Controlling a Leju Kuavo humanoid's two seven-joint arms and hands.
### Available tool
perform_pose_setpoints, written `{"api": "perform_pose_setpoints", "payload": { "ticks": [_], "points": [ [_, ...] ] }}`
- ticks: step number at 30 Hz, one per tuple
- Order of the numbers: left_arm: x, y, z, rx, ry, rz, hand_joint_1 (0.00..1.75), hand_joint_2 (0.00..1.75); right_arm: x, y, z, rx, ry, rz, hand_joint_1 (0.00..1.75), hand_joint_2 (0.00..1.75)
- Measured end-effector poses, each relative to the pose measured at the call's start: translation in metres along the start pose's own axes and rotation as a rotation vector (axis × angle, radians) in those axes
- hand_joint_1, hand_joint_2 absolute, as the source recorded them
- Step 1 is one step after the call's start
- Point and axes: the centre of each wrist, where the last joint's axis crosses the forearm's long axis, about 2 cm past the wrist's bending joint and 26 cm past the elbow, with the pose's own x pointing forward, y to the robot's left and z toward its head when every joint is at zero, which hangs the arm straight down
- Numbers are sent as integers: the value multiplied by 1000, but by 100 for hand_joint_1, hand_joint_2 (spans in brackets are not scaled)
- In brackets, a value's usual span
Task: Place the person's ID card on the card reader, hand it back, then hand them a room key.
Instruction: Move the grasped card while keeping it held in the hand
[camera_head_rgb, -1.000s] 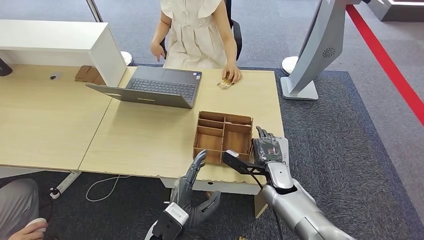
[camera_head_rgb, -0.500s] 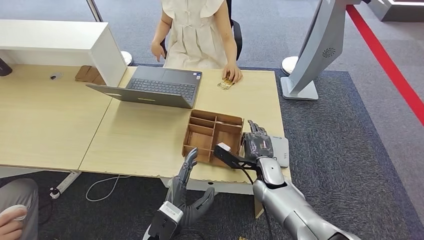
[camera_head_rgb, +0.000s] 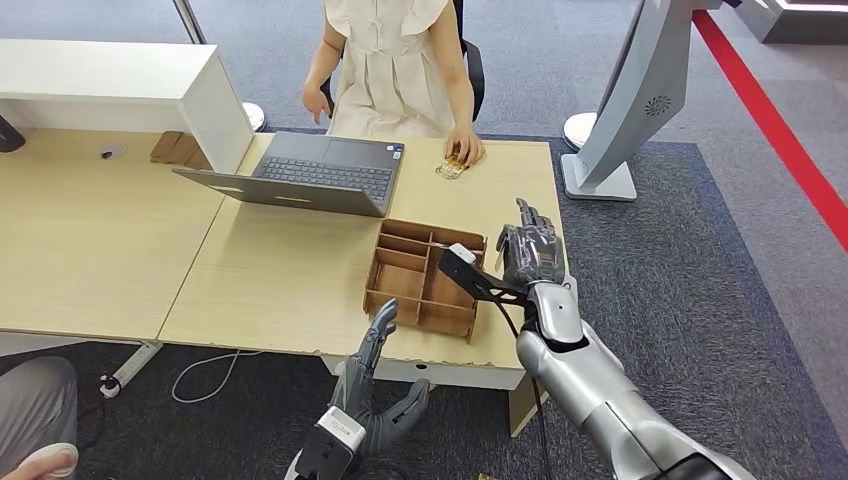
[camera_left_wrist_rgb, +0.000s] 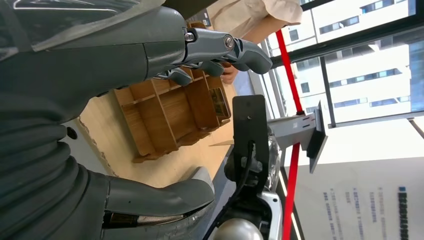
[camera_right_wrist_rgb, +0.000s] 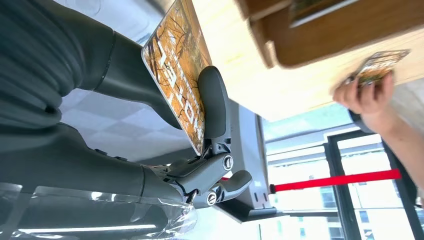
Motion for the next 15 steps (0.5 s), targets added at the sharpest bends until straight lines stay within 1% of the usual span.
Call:
{"api": "perform_pose_setpoints", "payload": {
  "ticks": [6, 10, 15],
  "points": [
    [0, 0, 1, -8, 3, 4, 0, 175, -17, -2, 3, 13, 31, 62, 175, 175],
    [1, 1, 2, -12, 11, 8, 0, 175, -29, 3, 9, 52, 57, 110, 175, 175],
    [2, 2, 3, -12, 11, 10, 0, 175, -45, 11, 19, 89, 102, 118, 175, 175]
  ]
}}
